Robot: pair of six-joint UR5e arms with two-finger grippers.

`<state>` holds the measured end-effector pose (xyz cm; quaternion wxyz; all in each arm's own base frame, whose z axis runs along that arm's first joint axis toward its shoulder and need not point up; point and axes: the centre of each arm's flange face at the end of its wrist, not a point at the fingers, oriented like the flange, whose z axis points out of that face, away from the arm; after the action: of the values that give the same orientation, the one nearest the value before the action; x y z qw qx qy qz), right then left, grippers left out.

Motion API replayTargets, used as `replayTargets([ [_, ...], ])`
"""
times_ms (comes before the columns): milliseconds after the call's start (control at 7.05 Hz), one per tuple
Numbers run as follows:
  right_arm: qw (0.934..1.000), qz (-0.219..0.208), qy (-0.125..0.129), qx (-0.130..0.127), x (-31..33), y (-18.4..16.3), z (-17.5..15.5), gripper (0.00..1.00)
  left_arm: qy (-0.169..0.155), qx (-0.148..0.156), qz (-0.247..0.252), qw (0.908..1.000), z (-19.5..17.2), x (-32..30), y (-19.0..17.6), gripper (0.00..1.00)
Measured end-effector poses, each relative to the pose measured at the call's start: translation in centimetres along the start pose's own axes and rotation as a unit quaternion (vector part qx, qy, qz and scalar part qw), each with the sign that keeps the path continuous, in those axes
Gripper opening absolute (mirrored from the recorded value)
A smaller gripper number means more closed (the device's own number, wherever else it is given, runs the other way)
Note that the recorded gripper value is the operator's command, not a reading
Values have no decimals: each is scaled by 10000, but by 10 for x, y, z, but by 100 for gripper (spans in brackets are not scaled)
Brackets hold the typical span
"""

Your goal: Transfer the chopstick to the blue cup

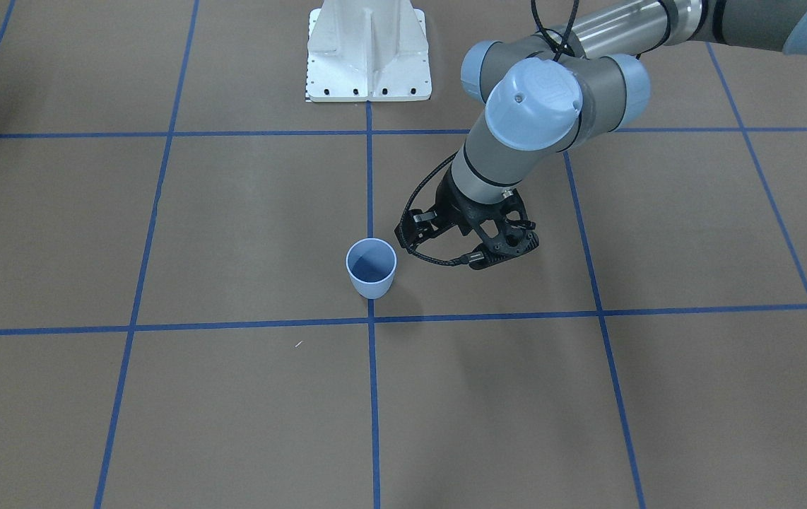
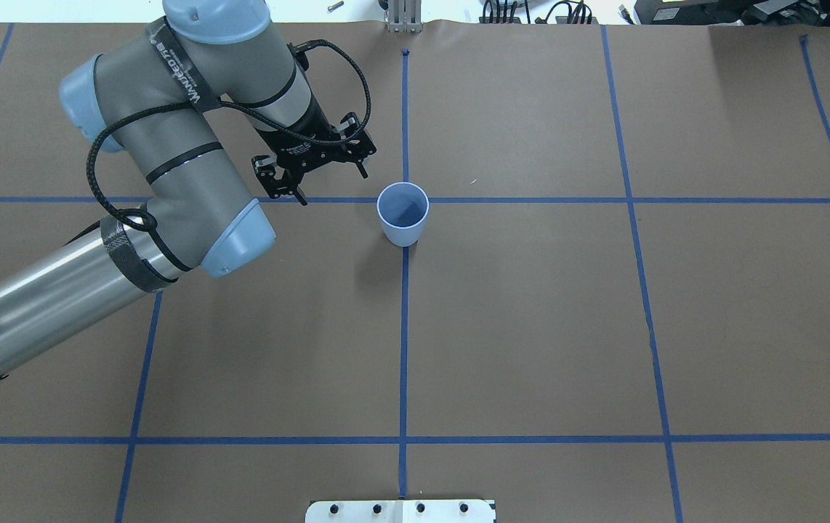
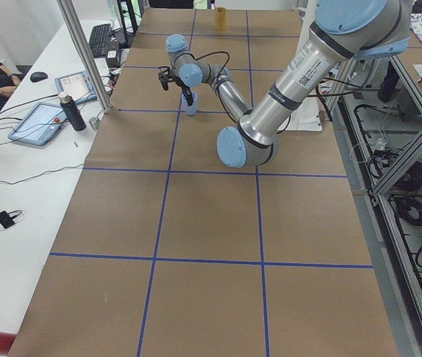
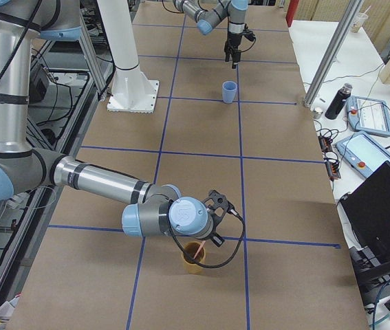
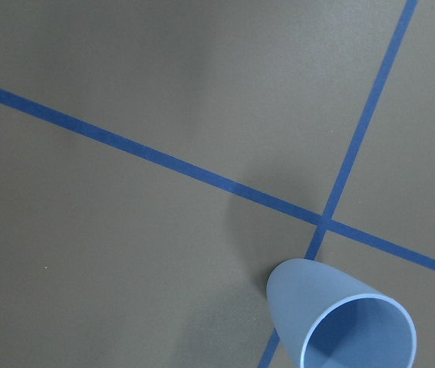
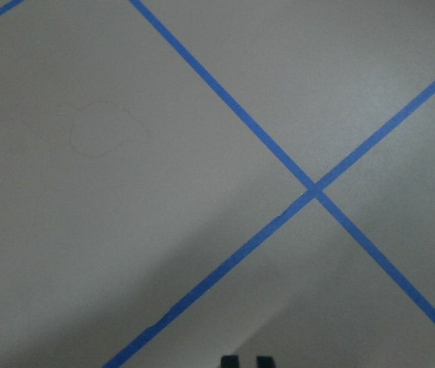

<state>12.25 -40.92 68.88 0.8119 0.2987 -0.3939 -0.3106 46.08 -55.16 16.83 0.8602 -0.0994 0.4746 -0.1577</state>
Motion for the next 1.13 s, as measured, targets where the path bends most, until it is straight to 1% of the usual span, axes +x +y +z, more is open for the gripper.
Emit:
replayTargets([
  [284, 9987, 202, 170, 435, 2, -1, -38, 0, 2, -1, 2, 10000, 0, 0, 0, 98],
  [567, 9933, 662, 438, 844, -6, -19, -85, 0, -2, -5, 3, 10000, 1, 0, 0, 98],
  [709, 9896, 831, 552, 1035, -14, -36, -109, 0, -7, -6, 0, 10000, 2, -1, 0, 98],
  [851, 9872, 925, 604, 1153, -19, -57, -124, 0, -16, -7, -5, 10000, 3, -3, -1, 98],
  [993, 9862, 960, 589, 1215, -21, -84, -133, 0, -28, -9, -10, 10000, 5, -7, -2, 98],
  [1135, 9848, 1096, 515, 1242, -22, -124, -139, 0, -28, -7, -9, 10000, 6, -9, -3, 98],
])
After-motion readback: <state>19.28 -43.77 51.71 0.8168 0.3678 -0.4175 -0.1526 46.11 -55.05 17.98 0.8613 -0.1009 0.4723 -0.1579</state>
